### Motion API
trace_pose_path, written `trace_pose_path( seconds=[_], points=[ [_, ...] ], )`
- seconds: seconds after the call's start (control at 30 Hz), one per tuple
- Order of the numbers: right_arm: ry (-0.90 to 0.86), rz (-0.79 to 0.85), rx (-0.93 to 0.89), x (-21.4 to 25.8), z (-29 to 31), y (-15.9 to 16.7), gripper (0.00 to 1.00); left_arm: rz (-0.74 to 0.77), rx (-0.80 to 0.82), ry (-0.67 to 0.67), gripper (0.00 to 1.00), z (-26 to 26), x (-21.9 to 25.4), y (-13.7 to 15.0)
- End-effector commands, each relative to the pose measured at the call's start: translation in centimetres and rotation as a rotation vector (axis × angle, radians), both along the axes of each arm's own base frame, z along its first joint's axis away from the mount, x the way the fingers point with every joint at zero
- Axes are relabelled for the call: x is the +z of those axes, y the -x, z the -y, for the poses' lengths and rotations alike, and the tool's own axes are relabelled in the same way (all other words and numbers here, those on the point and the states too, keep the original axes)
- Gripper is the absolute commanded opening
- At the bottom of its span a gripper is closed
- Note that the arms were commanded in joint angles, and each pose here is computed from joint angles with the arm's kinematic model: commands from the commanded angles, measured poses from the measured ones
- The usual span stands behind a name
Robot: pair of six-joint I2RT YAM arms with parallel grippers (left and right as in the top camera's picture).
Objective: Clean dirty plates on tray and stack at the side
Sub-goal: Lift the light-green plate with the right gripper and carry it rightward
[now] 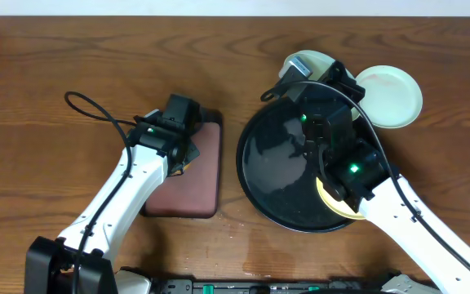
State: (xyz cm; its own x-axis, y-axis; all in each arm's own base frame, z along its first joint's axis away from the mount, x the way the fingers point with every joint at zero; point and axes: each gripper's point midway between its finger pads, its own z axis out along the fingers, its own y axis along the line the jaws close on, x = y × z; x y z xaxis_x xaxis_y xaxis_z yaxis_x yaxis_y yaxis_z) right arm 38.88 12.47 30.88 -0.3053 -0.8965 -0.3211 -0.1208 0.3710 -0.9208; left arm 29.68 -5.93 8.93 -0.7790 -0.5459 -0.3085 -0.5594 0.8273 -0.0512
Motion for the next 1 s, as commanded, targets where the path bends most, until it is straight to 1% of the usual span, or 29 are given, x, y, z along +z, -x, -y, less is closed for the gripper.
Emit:
trace_pose_path(
  seconds=[0.0, 0.3, 0.37, 0.43, 0.53, 0.6, 0.67, 0.73, 0.8, 0.83, 0.87, 0.9, 0.97],
  points=[
    [0.0, 0.025, -0.006, 1.1, 0.1, 0.4, 0.01, -0.013, -0.012, -0.011, 0.08, -0.2, -0.3, 0.1],
    [0.021, 0.027, -0.022, 1.3, 0.1, 0.7, 0.01, -0.012, -0.012, -0.011, 0.08, -0.2, -0.3, 0.1],
    [-0.004, 0.024, 0.011, 1.0, -0.8, 0.8, 0.01, -0.012, -0.012, -0.011, 0.08, -0.2, -0.3, 0.1],
    [-0.08, -0.037, 0.095, -0.7, -2.3, 0.8, 0.01, -0.008, -0.011, -0.009, 0.08, -0.2, -0.3, 0.0],
    [-0.149, -0.227, 0.213, -5.2, -3.9, 1.4, 0.01, -0.008, -0.011, -0.009, 0.08, -0.2, -0.3, 0.0],
    [-0.142, -0.297, 0.195, -7.2, -3.1, 1.2, 0.01, -0.009, -0.011, -0.01, 0.08, -0.2, -0.3, 0.0],
    [-0.111, -0.268, 0.104, -7.3, -1.3, 0.2, 0.01, -0.008, -0.011, -0.009, 0.08, -0.2, -0.3, 0.0],
    [-0.104, -0.146, -0.024, -5.1, 0.6, -0.7, 0.01, -0.008, -0.011, -0.009, 0.08, -0.2, -0.3, 0.0],
    [-0.189, 0.019, -0.134, -1.9, 1.8, -1.1, 0.01, -0.008, -0.011, -0.009, 0.08, -0.2, -0.3, 0.0],
    [-0.262, 0.071, -0.144, -1.0, 1.8, -1.2, 0.01, -0.008, -0.011, -0.009, 0.08, -0.2, -0.3, 0.0],
    [-0.31, 0.073, -0.118, -0.9, 1.3, -1.3, 0.01, -0.008, -0.011, -0.009, 0.08, -0.2, -0.3, 0.0],
    [-0.344, 0.038, -0.061, -1.5, 0.4, -1.5, 0.01, -0.008, -0.011, -0.009, 0.08, -0.2, -0.3, 0.0],
    [-0.362, -0.13, 0.085, -4.5, -1.6, -1.3, 0.01, -0.009, -0.012, -0.01, 0.08, -0.2, -0.3, 0.0]
  ],
)
